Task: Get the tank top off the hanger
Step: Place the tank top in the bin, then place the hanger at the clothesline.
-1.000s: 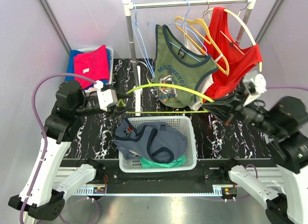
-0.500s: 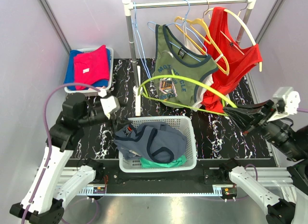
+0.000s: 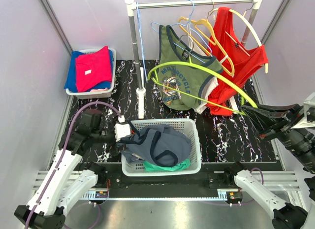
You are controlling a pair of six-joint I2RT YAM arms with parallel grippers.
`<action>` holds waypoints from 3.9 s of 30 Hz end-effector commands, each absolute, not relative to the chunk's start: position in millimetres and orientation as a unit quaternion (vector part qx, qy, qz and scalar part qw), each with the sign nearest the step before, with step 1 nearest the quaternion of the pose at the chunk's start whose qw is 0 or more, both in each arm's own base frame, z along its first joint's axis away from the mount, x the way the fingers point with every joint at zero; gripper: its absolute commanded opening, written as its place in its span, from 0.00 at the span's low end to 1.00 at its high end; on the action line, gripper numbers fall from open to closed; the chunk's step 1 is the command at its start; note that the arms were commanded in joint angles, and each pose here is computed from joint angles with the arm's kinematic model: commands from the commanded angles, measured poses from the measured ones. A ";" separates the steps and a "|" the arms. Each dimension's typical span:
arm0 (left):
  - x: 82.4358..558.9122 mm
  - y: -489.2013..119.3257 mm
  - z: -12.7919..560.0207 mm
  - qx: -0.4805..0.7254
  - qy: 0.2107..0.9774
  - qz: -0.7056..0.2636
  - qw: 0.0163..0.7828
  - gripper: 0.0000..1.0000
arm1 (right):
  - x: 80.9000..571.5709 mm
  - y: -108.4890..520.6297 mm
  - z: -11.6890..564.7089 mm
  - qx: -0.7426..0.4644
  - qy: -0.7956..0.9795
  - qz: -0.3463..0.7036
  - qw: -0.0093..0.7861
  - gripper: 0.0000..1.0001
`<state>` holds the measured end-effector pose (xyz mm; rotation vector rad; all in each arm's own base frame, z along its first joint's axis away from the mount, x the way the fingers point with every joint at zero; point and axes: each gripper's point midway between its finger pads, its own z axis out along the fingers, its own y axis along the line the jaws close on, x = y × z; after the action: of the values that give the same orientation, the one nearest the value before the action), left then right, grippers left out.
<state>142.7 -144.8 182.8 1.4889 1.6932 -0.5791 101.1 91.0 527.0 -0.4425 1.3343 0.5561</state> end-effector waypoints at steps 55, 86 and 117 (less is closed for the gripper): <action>144.6 -254.8 385.0 0.575 0.542 -0.388 0.475 0.00 | 91.5 45.3 571.2 -0.056 0.526 0.248 0.811 0.00; 157.1 -176.0 136.0 0.615 0.710 -0.156 0.304 0.99 | 183.2 76.9 541.4 -0.049 0.590 0.214 0.777 0.00; 124.3 -174.8 487.8 0.519 0.495 -0.212 0.664 0.99 | 295.6 111.2 551.7 -0.087 0.581 0.124 0.800 0.00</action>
<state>122.9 -176.0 477.7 1.1947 1.1530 -0.4992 321.3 135.5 478.1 -0.2455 1.5007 0.3181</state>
